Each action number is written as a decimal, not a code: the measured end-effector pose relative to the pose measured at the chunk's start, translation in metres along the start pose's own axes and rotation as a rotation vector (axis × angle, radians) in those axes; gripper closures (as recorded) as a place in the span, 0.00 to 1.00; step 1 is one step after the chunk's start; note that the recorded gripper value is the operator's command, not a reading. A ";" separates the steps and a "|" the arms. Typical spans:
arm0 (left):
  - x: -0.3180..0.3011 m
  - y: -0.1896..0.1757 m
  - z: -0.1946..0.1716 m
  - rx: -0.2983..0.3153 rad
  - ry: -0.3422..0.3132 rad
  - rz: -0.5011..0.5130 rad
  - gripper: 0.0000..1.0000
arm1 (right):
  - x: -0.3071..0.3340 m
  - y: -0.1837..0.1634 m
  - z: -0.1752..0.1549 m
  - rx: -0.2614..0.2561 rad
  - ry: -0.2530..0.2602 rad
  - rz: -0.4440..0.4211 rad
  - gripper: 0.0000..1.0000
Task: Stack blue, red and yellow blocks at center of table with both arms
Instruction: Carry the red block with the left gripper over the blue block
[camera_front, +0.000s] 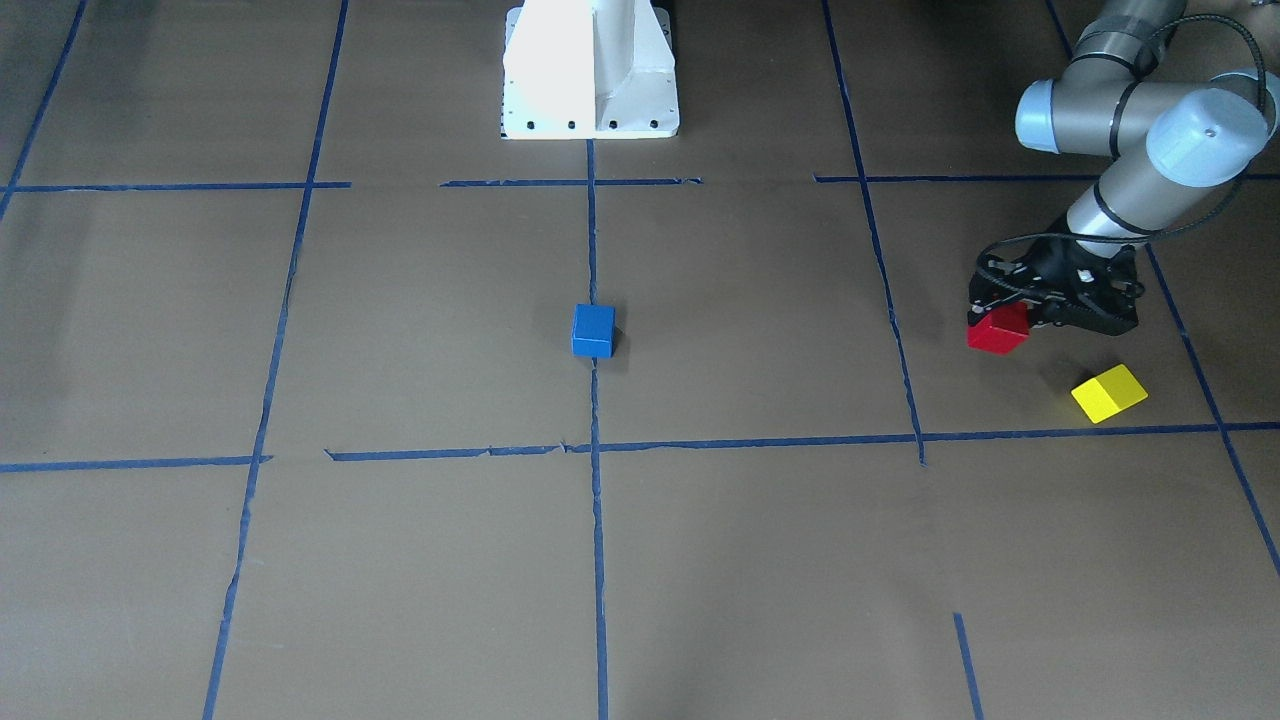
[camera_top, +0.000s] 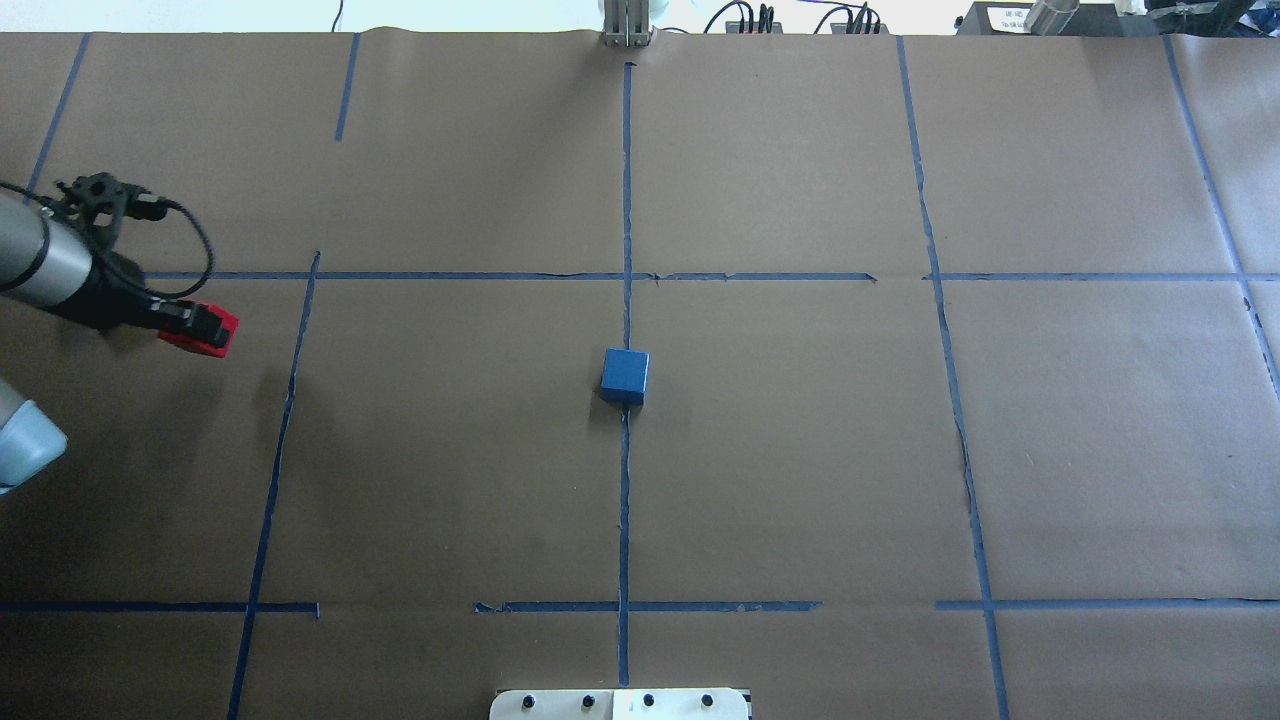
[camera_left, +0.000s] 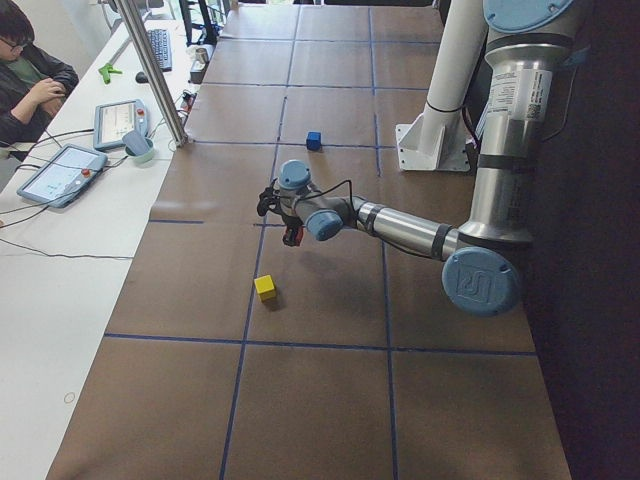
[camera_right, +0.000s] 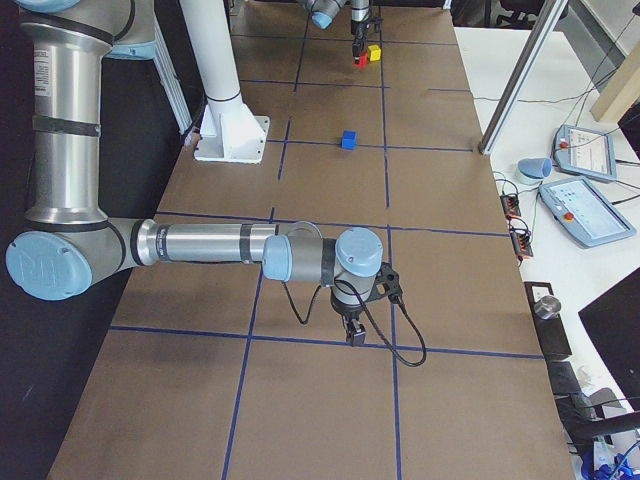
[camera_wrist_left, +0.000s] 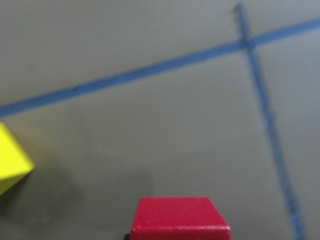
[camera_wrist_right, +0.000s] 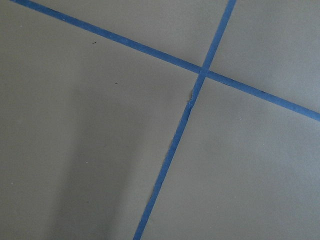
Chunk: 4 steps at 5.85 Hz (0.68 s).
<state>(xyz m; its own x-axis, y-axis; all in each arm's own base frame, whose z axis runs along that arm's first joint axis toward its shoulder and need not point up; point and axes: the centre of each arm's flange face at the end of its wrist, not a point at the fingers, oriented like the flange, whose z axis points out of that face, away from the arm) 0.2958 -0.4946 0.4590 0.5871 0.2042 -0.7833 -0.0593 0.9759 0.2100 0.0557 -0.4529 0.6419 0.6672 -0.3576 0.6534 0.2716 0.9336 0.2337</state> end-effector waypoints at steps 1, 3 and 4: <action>0.078 -0.022 0.008 -0.030 0.012 -0.066 0.97 | 0.000 0.000 0.000 0.000 0.000 0.001 0.00; 0.252 -0.037 0.022 -0.046 -0.064 -0.166 0.97 | 0.000 0.000 0.000 -0.001 0.001 0.002 0.00; 0.323 -0.030 0.026 -0.037 -0.092 -0.183 0.97 | 0.000 0.000 0.000 -0.001 0.000 0.002 0.00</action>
<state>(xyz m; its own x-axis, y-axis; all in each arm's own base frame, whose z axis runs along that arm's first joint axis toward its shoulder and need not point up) 0.5083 -0.4606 0.2153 0.6619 0.0166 -0.7494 0.0265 0.9986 0.0455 0.0557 -0.4528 0.6423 0.6677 -0.3561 0.6537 0.2709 0.9342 0.2321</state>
